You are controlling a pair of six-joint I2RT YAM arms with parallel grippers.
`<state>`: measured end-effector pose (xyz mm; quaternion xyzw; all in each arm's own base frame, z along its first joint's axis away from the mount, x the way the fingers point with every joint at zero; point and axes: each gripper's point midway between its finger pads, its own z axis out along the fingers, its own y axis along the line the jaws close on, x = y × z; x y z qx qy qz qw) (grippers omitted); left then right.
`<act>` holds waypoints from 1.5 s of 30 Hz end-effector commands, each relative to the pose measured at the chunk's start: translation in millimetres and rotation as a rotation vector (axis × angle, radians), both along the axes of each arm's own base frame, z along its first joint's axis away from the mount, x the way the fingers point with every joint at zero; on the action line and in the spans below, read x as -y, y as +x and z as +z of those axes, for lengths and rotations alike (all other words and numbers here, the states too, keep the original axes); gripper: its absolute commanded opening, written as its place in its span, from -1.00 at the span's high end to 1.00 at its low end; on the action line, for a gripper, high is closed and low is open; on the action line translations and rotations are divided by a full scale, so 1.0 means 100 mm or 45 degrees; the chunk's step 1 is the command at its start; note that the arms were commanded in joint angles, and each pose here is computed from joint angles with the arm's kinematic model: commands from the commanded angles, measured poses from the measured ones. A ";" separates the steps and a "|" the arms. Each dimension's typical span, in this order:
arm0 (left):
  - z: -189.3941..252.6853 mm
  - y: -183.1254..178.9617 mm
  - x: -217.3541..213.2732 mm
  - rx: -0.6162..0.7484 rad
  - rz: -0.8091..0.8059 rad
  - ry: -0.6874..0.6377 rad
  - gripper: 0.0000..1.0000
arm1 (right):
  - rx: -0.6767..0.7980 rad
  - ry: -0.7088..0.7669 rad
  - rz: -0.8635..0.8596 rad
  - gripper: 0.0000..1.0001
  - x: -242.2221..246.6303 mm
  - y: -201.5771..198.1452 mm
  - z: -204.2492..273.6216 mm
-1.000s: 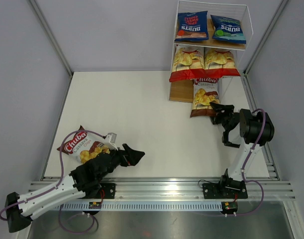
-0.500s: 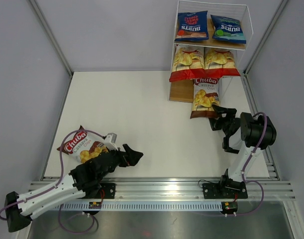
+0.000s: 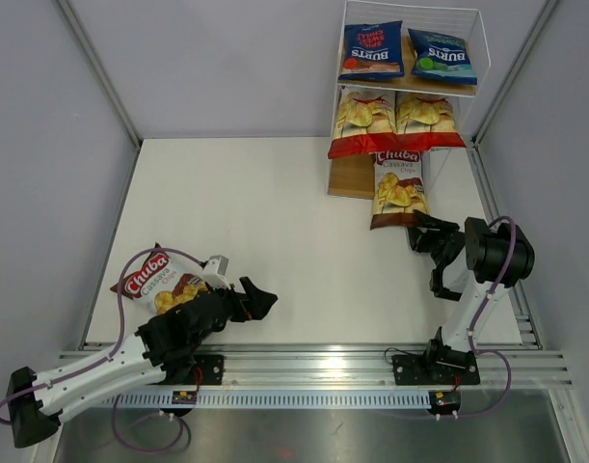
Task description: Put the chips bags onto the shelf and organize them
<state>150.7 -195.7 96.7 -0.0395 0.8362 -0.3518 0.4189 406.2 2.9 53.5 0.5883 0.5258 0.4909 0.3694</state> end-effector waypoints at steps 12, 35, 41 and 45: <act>0.25 0.27 -0.07 0.067 0.100 0.011 -0.98 | 0.079 0.163 -0.233 0.04 0.15 0.37 0.27; 0.20 0.22 -0.23 0.065 0.107 0.023 -0.98 | 0.151 0.291 -0.643 1.00 0.34 0.14 0.15; 0.18 0.21 -0.23 0.077 0.087 0.036 -0.98 | 0.209 0.282 -0.717 1.00 0.44 0.12 0.30; 0.18 0.21 -0.21 0.091 0.065 0.046 -0.98 | 0.271 0.242 -0.751 1.00 0.44 0.07 0.51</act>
